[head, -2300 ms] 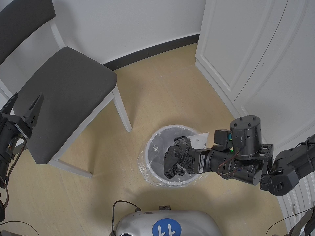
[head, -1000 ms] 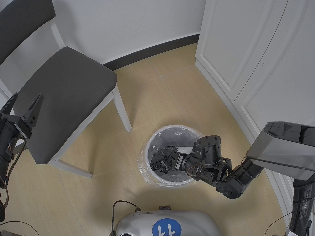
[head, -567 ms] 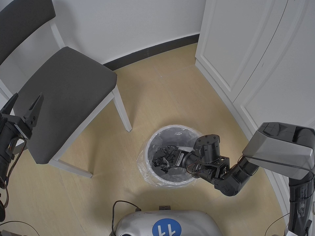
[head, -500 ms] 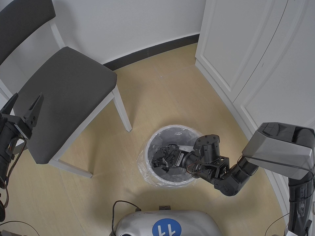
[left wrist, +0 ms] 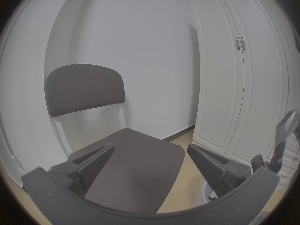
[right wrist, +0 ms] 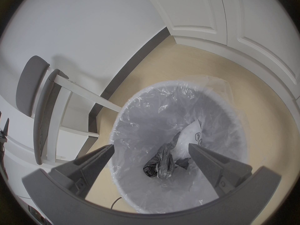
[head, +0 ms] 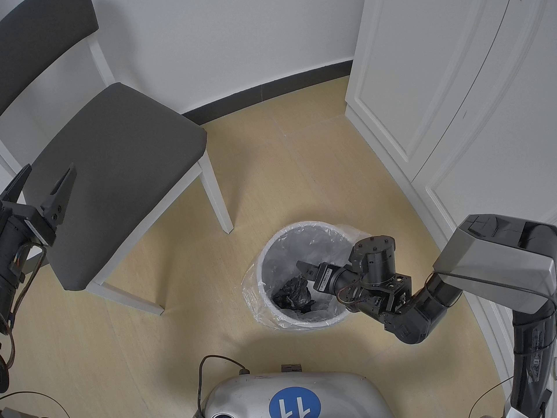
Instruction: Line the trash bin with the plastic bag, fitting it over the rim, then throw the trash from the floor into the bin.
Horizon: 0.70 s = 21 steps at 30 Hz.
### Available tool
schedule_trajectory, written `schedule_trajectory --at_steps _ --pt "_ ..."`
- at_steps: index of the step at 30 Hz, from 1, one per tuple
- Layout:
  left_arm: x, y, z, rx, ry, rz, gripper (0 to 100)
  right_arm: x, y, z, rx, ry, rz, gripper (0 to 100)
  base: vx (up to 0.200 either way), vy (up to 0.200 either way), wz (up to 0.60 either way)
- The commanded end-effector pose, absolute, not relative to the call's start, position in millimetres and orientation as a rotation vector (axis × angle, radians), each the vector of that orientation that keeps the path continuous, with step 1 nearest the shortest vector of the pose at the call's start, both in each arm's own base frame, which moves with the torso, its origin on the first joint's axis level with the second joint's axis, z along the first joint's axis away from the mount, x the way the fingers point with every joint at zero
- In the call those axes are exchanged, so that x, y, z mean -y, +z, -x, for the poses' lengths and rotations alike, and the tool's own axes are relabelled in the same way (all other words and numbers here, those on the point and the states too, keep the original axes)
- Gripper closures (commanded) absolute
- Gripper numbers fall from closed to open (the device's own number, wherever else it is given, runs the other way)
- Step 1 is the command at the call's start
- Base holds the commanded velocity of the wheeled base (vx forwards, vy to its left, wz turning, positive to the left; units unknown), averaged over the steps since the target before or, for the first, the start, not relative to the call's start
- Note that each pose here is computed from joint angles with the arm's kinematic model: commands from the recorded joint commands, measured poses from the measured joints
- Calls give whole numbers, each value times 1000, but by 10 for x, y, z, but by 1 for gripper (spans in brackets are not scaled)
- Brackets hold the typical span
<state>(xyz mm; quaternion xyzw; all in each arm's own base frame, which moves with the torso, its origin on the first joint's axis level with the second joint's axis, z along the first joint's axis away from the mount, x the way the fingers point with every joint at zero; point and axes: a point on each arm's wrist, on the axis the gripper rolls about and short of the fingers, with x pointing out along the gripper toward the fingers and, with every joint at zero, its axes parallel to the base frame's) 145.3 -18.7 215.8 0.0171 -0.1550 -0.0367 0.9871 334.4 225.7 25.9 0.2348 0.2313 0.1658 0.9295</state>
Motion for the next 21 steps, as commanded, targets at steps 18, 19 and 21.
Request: schedule_trajectory --at_steps 18,19,21 --pt "160 2199 -1275 343 -66 -31 0 -1585 1332 -2746 -186 409 -178 0 0 0 0" --pt "155 2198 -1234 341 -67 -31 0 -1531 1386 -2740 -164 398 -157 0 0 0 0" --pt "141 2211 -1131 338 -68 -32 0 -1415 1493 -2719 -120 373 -111 0 0 0 0"
